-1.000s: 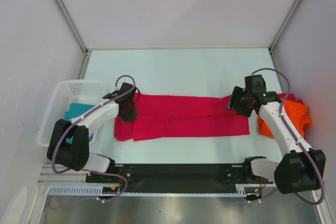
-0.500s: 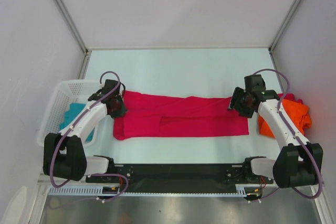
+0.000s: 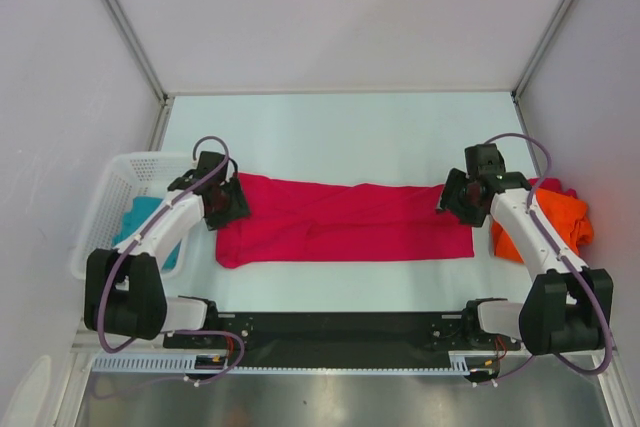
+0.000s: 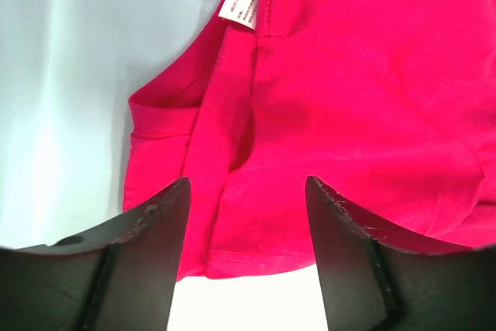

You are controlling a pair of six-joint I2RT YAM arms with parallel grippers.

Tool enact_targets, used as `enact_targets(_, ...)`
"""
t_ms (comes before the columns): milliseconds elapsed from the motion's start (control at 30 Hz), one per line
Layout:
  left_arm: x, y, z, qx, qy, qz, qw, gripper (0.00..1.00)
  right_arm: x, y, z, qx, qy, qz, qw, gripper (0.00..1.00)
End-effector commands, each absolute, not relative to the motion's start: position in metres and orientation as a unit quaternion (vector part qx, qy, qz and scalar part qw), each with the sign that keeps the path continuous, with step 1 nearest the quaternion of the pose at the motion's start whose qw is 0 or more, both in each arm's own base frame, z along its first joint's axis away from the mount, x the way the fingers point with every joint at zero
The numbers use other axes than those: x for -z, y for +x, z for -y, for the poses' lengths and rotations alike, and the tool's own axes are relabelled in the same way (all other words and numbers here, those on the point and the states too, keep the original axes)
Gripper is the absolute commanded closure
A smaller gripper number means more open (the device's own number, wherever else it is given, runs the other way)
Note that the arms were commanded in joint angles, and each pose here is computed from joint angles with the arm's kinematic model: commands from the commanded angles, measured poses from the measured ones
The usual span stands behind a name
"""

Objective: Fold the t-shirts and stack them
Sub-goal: Fold the other side of the tshirt into a rectangle, then rotate the tshirt 75 degrees

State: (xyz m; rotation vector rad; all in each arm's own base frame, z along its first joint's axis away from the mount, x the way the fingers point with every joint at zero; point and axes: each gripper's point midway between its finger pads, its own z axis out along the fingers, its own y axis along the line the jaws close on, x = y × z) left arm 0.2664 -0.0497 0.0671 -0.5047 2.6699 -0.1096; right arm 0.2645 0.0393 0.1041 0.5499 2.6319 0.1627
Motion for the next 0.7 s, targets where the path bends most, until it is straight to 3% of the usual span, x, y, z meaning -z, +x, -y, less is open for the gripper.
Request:
enact_targets(0, -0.086, 0.275, 0.045, 0.046, -0.18, -0.954, 0.234, 0.28, -0.105, 0.268, -0.036, -0.051, 0.201, -0.951, 0.231, 0.35)
enact_targets(233, -0.126, 0.272, 0.039, 0.06, -0.197, -0.938, 0.279, 0.27, -0.13, 0.297, -0.078, -0.122, 0.164, -0.944, 0.258, 0.33)
enact_targets(400, -0.108, 0.26, 0.08, 0.172, -0.179, -0.935, 0.253, 0.12, -0.13, 0.299, -0.159, -0.245, 0.103, -0.938, 0.223, 0.34)
enact_targets(667, -0.08, 0.241, 0.053, 0.096, -0.227, -0.941, 0.232, 0.02, -0.131, 0.284, -0.189, -0.243, 0.057, -0.942, 0.222, 0.34)
